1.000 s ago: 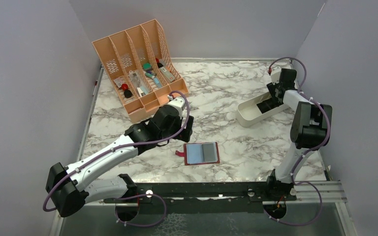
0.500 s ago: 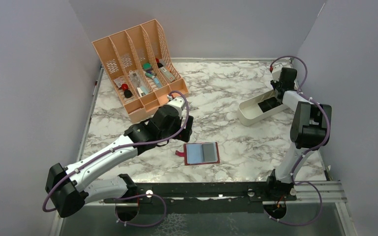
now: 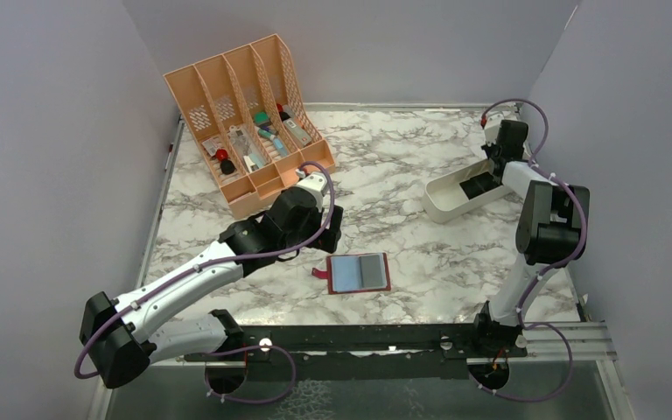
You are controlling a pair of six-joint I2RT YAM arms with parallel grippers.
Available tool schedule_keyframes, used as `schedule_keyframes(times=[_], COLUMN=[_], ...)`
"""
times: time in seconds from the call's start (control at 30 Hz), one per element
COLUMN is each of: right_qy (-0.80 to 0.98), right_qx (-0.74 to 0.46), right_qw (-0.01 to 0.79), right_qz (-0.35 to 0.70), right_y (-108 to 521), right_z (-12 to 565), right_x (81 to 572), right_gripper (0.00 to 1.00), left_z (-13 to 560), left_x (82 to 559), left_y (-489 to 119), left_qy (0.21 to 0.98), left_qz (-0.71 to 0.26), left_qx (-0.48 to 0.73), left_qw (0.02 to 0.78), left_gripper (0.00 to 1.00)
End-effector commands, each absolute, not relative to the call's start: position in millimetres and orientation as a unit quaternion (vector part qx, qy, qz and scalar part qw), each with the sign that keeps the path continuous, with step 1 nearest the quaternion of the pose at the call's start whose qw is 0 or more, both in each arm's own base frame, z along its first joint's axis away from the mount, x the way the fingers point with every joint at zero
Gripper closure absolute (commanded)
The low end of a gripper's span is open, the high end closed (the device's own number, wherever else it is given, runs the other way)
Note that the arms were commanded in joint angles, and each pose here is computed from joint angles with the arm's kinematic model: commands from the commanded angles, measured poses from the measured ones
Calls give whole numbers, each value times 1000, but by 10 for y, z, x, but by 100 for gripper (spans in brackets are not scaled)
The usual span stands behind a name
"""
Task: Put the credit cards into the card holder
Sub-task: Pick up the credit card from the storage box.
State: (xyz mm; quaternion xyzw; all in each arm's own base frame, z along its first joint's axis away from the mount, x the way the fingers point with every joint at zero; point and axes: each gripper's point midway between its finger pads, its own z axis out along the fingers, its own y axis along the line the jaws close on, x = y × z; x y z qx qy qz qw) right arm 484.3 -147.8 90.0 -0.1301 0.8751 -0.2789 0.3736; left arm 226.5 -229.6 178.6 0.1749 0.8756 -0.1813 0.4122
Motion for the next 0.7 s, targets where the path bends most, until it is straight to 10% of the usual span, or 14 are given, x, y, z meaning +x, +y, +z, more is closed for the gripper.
schedule_keyframes(times=[0.0,0.67], right_qy=[864,885], right_qx=[-109,38], right_qw=[411,465], right_qz=[-269,1], right_y=[-1470,-514], right_z=[1181,2032], right_x=[4920,4527], right_gripper=[91,99], left_z=[1900,1886], left_x=[2278,2312], left_y=[-2257,-2006], left_qy=[870,881], left_qz=[-181,-137], left_qx=[165,116], left_qw=[427,438], left_gripper=[1,1])
